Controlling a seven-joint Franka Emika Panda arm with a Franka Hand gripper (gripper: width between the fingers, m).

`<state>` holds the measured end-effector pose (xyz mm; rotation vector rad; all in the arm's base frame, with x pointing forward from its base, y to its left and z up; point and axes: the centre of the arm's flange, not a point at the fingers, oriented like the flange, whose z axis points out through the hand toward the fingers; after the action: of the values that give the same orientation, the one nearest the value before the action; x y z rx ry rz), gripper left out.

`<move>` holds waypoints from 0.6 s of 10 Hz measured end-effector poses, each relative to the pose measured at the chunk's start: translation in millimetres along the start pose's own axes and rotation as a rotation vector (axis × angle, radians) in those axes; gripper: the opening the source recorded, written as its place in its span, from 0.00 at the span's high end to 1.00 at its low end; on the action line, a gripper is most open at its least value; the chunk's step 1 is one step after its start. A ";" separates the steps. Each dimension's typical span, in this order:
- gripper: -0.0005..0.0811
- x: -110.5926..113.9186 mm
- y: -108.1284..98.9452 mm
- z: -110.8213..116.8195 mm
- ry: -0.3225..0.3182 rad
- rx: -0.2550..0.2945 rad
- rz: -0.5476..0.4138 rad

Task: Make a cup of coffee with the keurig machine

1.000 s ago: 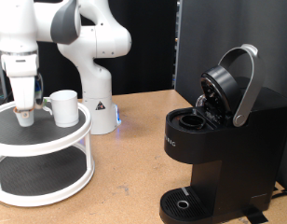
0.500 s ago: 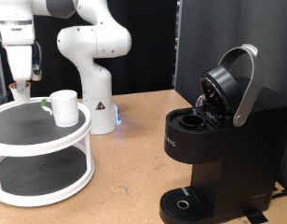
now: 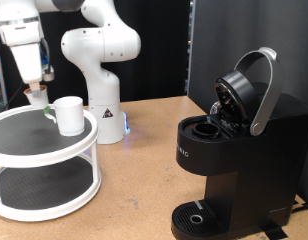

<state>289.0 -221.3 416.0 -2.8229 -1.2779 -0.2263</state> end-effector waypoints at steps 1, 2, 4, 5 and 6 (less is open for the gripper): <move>0.46 14.3 0.0 -6.4 0.036 0.006 0.017; 0.46 29.1 -0.8 -11.8 0.059 0.011 0.040; 0.46 59.5 -4.1 -21.3 0.080 0.009 0.094; 0.46 74.0 -5.9 -26.1 0.073 0.000 0.118; 0.46 82.3 -4.5 -26.1 0.054 0.000 0.140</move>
<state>336.1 -159.4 453.8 -2.8692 -1.0652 -0.2960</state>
